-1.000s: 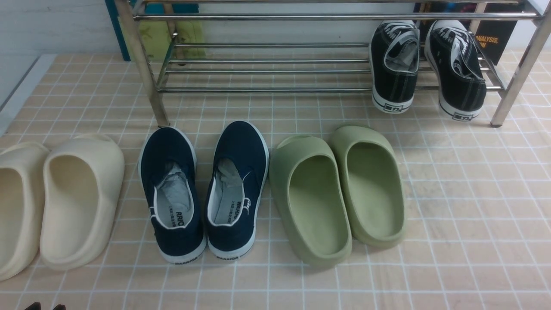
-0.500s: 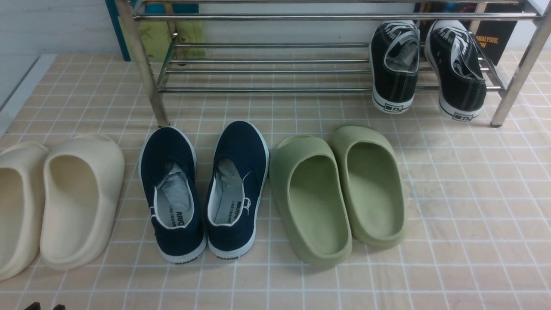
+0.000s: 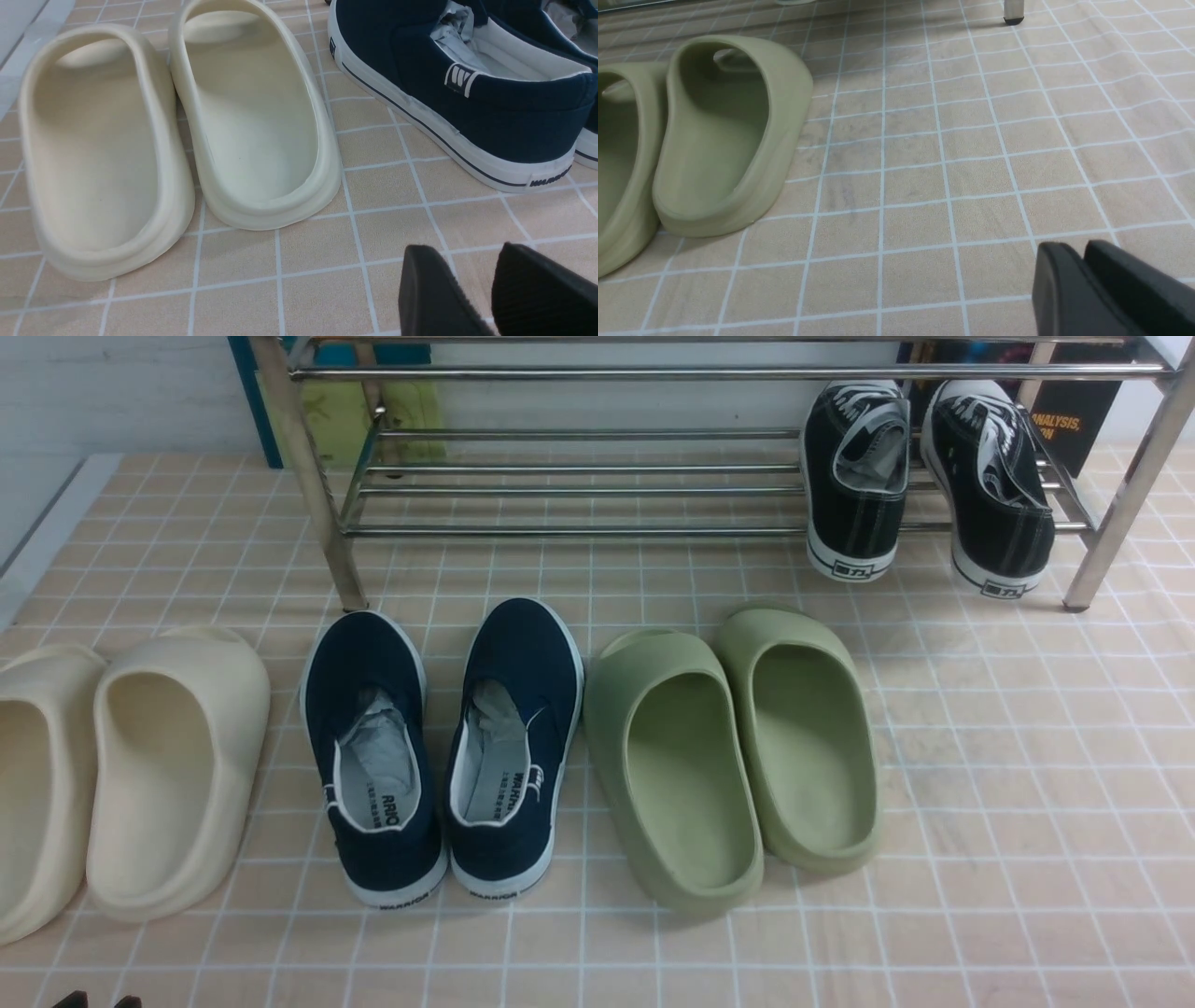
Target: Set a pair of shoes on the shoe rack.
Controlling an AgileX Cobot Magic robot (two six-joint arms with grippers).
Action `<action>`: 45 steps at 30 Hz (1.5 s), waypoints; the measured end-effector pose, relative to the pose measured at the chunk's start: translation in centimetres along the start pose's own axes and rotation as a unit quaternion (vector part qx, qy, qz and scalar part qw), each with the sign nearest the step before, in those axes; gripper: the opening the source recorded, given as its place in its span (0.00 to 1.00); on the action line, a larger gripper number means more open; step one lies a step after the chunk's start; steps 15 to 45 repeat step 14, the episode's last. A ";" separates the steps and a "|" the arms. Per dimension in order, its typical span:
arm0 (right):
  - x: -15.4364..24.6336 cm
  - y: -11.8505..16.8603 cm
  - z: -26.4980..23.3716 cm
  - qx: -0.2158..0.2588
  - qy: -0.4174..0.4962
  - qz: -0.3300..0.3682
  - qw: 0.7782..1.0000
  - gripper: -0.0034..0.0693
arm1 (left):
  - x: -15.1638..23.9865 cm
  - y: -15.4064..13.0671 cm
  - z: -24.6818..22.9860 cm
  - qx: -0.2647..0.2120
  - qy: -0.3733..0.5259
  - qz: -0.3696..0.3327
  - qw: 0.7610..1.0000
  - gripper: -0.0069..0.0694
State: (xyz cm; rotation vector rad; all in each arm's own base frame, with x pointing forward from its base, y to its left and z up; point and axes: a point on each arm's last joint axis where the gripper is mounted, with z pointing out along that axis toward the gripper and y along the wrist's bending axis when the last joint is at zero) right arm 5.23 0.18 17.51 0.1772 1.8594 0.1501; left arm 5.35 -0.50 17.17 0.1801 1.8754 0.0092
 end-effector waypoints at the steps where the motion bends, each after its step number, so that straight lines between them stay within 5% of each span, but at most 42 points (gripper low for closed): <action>1: 0.0 0.0 0.0 0.000 0.000 0.000 1.000 0.16 | 0.0 0.0 0.0 0.000 0.000 0.000 1.000 0.40; 45: 0.0 0.0 0.0 0.000 0.000 0.000 1.000 0.18 | 0.0 0.0 0.0 0.000 0.000 0.000 1.000 0.40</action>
